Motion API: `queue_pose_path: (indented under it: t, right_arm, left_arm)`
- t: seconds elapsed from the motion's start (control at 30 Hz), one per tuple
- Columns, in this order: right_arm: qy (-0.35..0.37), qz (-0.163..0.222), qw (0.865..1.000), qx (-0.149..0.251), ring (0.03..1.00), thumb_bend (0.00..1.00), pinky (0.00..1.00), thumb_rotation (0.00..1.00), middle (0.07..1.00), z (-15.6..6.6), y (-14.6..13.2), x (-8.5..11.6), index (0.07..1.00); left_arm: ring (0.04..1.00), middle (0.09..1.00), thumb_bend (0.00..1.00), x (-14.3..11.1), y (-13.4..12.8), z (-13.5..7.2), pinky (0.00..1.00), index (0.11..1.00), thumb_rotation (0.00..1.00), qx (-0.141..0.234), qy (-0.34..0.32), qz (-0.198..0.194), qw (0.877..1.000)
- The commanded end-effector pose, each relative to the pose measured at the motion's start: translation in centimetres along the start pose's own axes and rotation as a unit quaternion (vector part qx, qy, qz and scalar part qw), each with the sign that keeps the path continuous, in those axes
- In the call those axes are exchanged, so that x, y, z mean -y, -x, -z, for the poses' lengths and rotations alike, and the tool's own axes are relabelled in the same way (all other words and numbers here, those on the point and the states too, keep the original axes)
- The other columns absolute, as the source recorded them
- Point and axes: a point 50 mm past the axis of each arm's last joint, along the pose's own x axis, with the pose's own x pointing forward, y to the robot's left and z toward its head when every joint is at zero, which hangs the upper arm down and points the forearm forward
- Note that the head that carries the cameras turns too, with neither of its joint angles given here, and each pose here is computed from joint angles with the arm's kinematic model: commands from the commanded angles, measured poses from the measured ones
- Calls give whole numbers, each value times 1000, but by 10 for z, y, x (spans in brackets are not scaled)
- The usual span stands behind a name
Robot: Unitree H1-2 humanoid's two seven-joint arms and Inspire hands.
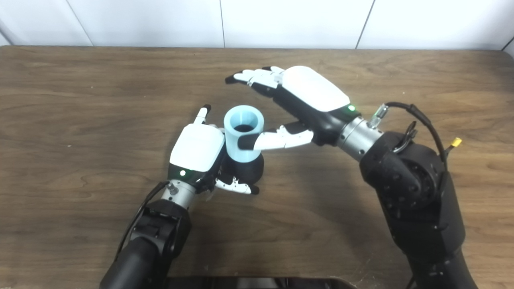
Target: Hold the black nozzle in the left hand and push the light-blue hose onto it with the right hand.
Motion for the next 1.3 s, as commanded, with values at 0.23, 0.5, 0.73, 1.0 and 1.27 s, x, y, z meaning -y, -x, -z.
queue_pose_path:
  t: [0.23,0.5,0.73,1.0,1.27]
  right_arm:
    - [-25,53,998,-32,889,640,858,1000,911,10,5,11,895]
    - [-51,50,996,-52,876,609,849,1000,897,14,10,3,881]
    - [-74,35,994,-70,878,609,822,1000,902,15,14,-9,878]
    - [-83,32,993,-75,893,588,830,999,909,14,14,-13,880]
    - [-81,28,993,-79,897,594,843,1000,911,14,14,-13,883]
  left_arm:
    - [625,499,525,0,2,3,996,480,0,0,2,5,1000]
    - [629,489,525,-3,2,9,1000,489,0,-8,19,1,1000]
    - [636,600,681,-8,2,14,813,611,387,-4,24,-8,1000]
    - [758,781,985,-13,0,17,840,816,477,-12,14,5,1000]
    - [880,907,1000,-17,0,22,996,943,544,-29,2,32,999]
